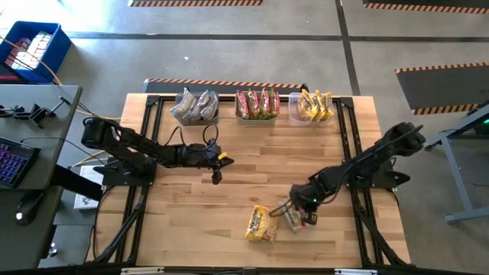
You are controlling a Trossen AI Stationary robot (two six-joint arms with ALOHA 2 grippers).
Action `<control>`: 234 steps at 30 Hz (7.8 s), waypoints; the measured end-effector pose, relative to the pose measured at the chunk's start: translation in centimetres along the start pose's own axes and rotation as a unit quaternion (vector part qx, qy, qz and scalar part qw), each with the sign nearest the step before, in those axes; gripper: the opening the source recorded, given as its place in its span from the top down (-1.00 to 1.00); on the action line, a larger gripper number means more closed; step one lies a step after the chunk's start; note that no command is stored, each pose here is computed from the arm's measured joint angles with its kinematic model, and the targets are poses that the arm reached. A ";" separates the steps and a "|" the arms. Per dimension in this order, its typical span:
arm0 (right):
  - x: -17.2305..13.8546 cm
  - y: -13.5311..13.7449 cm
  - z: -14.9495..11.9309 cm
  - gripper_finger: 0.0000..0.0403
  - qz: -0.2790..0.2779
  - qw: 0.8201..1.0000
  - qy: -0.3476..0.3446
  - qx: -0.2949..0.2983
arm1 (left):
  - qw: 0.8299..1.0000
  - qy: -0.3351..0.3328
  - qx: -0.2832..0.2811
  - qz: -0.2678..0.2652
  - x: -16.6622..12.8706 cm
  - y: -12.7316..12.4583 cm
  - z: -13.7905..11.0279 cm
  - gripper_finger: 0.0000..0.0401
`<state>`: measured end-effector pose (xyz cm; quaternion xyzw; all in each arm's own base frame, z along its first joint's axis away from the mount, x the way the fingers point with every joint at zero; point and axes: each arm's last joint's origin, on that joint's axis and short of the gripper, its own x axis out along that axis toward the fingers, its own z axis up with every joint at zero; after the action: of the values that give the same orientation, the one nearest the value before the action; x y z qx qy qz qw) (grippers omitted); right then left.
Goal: Sort Maruchan noodles
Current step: Put the blue noodle pack into the black bin
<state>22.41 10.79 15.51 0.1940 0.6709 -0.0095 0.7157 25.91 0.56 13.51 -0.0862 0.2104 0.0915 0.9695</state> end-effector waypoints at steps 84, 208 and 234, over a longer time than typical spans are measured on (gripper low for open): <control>-3.6 -11.9 14.5 1.00 -0.031 0.879 -0.442 -0.174 | 0.997 0.060 0.020 -0.055 1.5 0.4 5.5 0.84; 6.9 -8.0 10.4 -0.17 -0.012 0.765 -0.641 0.058 | 0.974 0.097 0.133 -0.154 4.6 5.8 16.1 1.00; 4.9 -7.0 9.9 0.09 -0.153 0.671 -0.720 0.084 | 0.980 0.072 0.122 -0.140 2.2 6.3 17.8 1.00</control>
<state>30.40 2.65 9.19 0.0812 -0.0364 -0.3119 0.9459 33.51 10.63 27.70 -0.0022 0.2749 -0.0775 0.9583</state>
